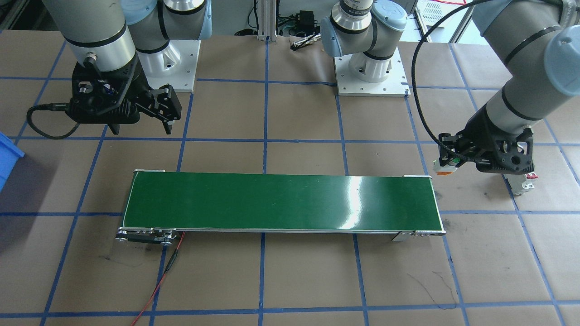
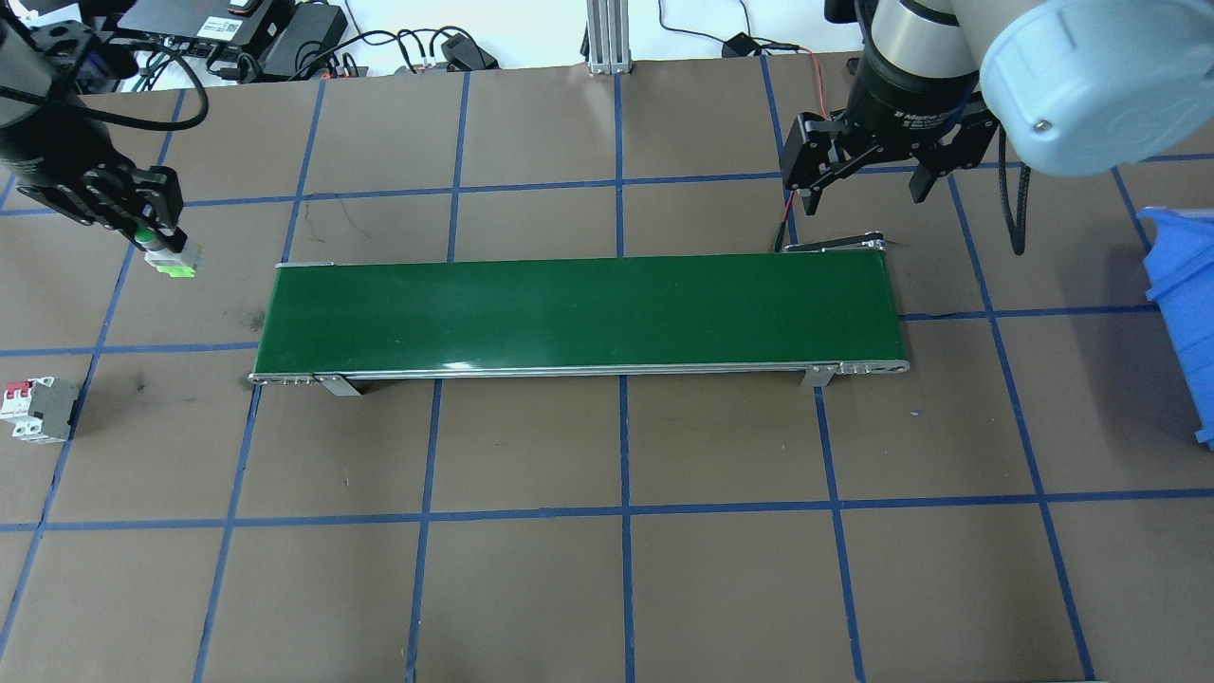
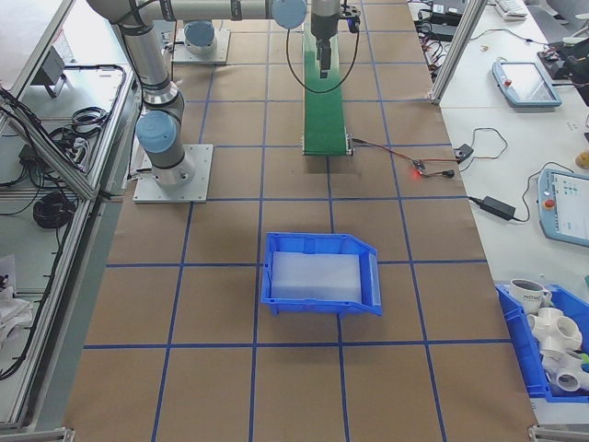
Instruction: Move button from left to right
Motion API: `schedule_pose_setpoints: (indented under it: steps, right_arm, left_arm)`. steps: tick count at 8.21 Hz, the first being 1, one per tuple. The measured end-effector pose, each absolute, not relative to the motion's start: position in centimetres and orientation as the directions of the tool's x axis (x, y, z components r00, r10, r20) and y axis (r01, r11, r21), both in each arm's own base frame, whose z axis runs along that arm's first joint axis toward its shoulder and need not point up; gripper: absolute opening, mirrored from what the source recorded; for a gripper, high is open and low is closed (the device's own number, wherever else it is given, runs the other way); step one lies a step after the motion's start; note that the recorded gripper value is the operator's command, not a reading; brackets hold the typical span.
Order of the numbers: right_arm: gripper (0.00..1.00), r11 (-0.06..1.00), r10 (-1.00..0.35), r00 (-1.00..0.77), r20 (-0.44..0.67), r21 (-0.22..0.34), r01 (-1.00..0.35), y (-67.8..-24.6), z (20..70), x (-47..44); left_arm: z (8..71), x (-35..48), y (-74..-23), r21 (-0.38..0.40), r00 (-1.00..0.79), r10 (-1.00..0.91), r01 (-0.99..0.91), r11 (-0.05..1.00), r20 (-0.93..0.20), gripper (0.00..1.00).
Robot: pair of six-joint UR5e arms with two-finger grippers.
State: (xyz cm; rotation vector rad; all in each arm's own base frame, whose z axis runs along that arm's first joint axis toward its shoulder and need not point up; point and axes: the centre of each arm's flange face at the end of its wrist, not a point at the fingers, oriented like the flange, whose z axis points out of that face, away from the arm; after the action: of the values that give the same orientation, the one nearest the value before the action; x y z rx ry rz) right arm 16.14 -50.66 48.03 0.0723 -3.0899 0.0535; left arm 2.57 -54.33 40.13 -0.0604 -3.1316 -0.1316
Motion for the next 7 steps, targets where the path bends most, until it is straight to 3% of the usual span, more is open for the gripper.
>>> schedule_pose_setpoints:
  steps: [3,7]
  right_arm:
    - [1.00,0.999,-0.046,-0.998,0.052,-0.022,-0.047,-50.4,47.4,16.1]
    - [1.00,0.999,-0.045,-0.998,0.052,-0.018,-0.046,-50.4,47.2,16.1]
  left_arm:
    - [36.5,0.8,-55.2,0.079,-0.962,-0.272,-0.269,0.960,0.024,0.00]
    - [35.0,-0.3,-55.6,0.060,-0.630,-0.776,-0.774,0.631,0.034,0.00]
